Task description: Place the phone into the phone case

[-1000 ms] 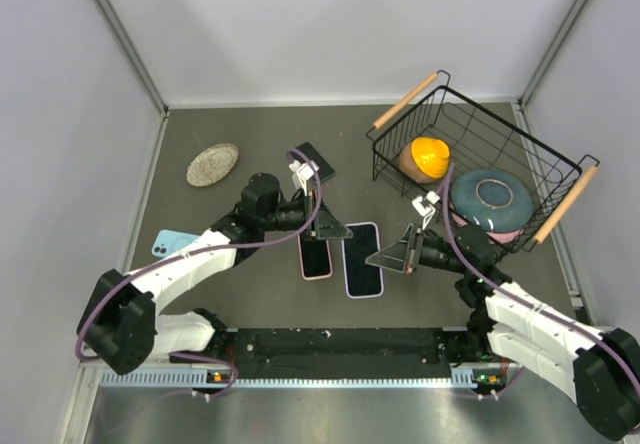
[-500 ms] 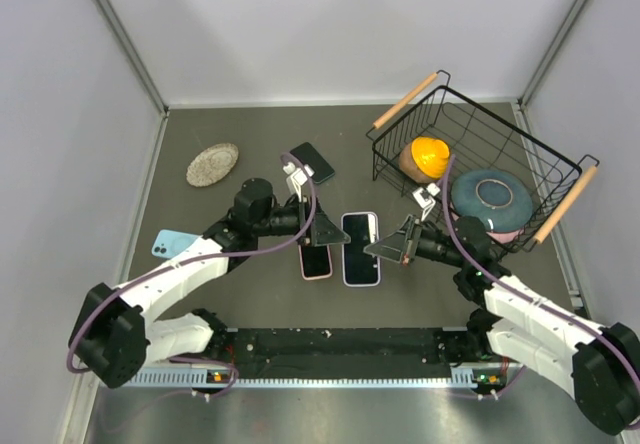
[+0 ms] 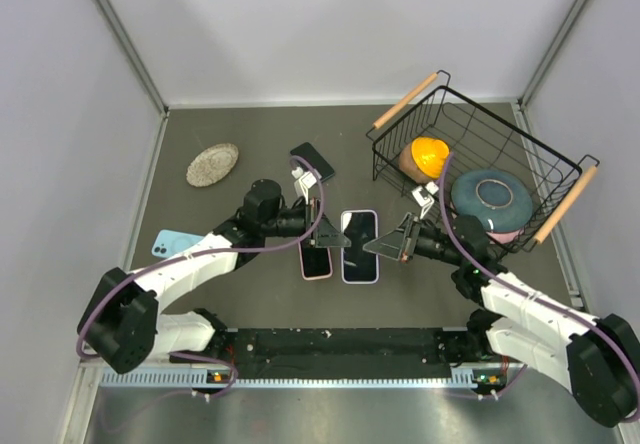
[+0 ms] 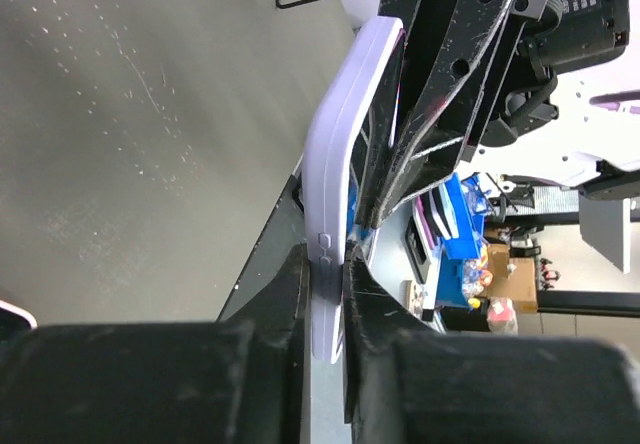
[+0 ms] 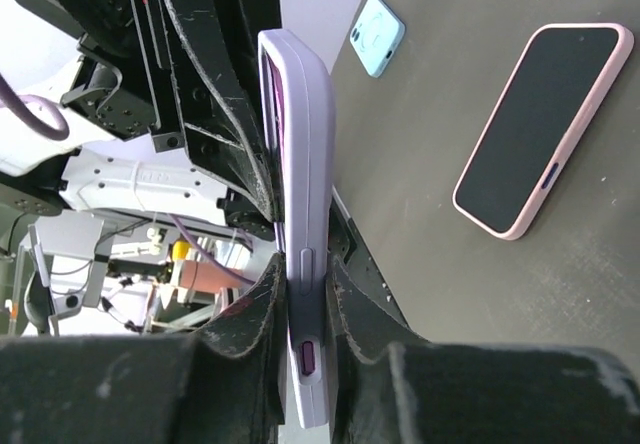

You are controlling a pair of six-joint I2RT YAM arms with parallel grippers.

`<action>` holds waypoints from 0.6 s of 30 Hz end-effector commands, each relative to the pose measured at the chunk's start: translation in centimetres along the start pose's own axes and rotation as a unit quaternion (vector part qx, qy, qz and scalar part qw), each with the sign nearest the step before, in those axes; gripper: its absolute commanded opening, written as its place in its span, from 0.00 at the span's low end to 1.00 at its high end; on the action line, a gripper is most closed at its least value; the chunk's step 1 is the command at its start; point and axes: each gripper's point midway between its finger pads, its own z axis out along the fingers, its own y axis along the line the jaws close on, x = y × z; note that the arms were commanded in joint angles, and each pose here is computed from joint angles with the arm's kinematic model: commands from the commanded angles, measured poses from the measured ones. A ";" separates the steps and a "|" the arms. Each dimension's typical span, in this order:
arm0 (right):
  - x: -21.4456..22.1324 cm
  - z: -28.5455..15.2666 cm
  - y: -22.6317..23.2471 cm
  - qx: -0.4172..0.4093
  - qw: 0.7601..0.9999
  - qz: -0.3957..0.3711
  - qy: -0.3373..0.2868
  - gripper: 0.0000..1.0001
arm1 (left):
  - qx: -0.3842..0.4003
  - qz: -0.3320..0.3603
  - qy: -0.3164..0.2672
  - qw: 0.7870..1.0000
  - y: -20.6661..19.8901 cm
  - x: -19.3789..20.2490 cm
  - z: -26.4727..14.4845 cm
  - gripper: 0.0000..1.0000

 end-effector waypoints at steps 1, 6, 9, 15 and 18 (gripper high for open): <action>-2.1 0.3 2.9 -0.038 0.997 -0.060 -0.022 0.22 | -0.011 0.014 -0.008 1.000 0.3 -0.5 0.2 0.04; -2.2 0.5 0.9 0.020 0.997 -0.072 -0.009 0.16 | -0.040 -0.004 -0.004 0.999 1.8 -0.2 0.4 0.00; -2.5 0.6 1.2 0.020 0.997 -0.074 -0.010 0.00 | -0.059 -0.016 -0.016 0.998 2.4 -0.3 0.3 0.00; -2.6 1.0 1.0 0.032 0.998 -0.053 0.001 0.00 | -0.088 -0.018 -0.040 0.995 2.7 -0.5 0.0 0.06; -1.9 0.9 2.2 0.000 0.998 -0.059 0.023 0.05 | -0.074 -0.005 -0.052 0.996 2.0 -0.6 -0.4 0.00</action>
